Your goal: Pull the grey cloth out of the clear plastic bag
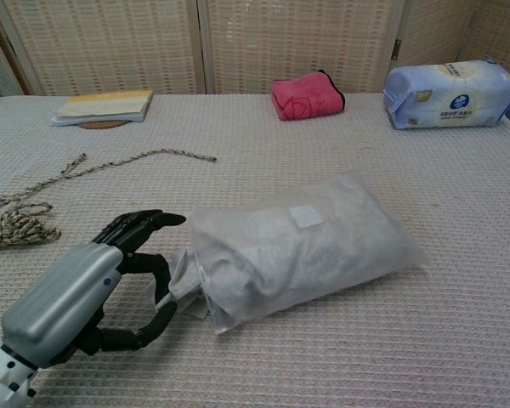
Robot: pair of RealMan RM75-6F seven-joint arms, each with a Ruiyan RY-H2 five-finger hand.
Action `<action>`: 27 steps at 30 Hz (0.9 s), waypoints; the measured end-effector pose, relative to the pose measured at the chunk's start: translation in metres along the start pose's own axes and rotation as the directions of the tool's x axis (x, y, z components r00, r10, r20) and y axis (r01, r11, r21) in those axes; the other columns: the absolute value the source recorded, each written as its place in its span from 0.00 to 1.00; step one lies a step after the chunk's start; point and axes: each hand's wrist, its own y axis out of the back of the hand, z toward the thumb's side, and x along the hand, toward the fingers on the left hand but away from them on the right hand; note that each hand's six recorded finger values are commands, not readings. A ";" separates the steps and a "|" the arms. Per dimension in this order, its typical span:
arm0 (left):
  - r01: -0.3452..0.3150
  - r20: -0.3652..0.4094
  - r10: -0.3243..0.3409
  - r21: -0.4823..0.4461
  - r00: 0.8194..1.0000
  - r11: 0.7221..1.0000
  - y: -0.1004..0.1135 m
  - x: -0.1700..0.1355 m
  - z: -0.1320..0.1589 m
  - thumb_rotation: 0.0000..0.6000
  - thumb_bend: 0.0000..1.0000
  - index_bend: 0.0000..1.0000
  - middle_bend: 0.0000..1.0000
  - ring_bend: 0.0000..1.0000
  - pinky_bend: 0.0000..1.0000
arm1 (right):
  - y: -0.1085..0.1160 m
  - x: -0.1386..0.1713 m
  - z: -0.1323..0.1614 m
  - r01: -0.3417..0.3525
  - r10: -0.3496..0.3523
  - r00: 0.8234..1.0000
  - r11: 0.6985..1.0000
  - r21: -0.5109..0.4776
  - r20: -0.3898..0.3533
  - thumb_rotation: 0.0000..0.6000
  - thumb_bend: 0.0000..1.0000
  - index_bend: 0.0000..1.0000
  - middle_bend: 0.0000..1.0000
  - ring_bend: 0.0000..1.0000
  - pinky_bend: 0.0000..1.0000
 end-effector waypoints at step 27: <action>0.012 0.011 -0.013 0.007 1.000 1.000 0.000 0.005 -0.004 1.00 0.59 0.80 0.15 0.00 0.00 | -0.091 -0.080 0.074 0.126 -0.139 0.990 0.955 -0.269 -0.029 1.00 0.29 0.44 0.00 0.00 0.00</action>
